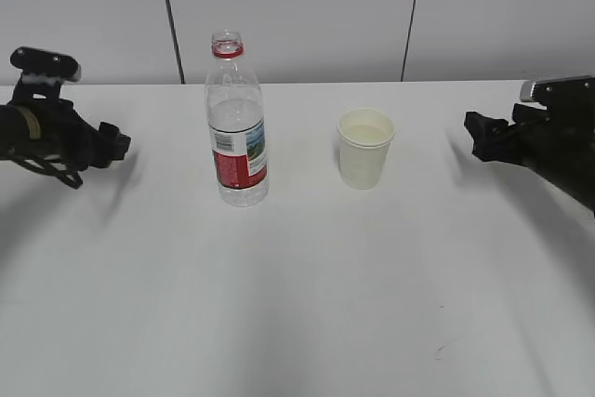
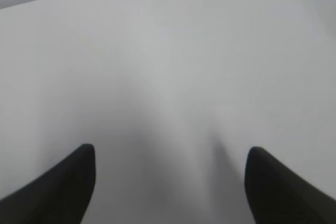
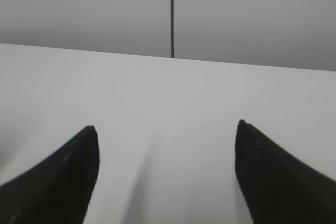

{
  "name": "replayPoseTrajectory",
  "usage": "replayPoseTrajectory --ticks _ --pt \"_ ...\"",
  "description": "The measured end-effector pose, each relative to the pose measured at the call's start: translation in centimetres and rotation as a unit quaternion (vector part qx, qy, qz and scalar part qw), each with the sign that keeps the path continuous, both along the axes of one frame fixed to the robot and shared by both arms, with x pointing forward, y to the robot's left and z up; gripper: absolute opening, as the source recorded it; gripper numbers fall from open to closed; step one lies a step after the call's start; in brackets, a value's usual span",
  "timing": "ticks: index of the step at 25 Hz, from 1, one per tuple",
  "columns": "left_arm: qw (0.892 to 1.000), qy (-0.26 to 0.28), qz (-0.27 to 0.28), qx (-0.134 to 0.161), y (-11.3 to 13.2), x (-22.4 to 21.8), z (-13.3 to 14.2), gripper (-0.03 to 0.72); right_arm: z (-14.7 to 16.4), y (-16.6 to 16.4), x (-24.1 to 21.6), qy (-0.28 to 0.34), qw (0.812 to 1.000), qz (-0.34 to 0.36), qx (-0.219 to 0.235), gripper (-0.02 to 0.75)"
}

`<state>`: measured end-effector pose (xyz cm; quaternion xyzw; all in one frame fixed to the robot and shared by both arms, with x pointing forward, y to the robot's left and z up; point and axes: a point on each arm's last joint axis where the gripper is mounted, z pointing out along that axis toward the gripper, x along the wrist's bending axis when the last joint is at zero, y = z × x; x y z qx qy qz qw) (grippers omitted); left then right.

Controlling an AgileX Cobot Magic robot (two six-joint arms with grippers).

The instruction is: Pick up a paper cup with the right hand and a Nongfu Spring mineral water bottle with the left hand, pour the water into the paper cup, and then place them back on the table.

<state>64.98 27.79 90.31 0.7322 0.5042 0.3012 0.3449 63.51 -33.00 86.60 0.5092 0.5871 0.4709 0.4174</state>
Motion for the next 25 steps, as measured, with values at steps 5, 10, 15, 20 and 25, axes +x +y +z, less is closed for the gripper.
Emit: replayPoseTrajectory --ticks 5,10,15,20,25 --pt "0.992 0.064 0.079 0.07 1.9 1.4 1.7 0.525 2.3 -0.7 -0.3 0.06 0.997 -0.036 -0.013 0.594" --pt "0.978 0.107 0.149 0.096 3.1 1.8 4.0 0.525 4.9 -1.5 0.3 0.137 0.988 -0.073 -0.016 0.594" --pt "0.955 0.195 0.183 0.128 3.9 1.5 5.5 0.525 7.3 -2.7 1.6 0.26 0.957 -0.124 -0.02 0.593" --pt "0.945 0.276 0.142 0.104 3.0 1.3 7.3 0.525 10.6 -3.5 2.6 0.352 0.922 -0.163 -0.014 0.593" --pt "0.937 0.313 0.135 0.072 2.4 1.6 10.7 0.525 14.5 -3.2 3.2 0.411 0.902 -0.132 -0.013 0.593"
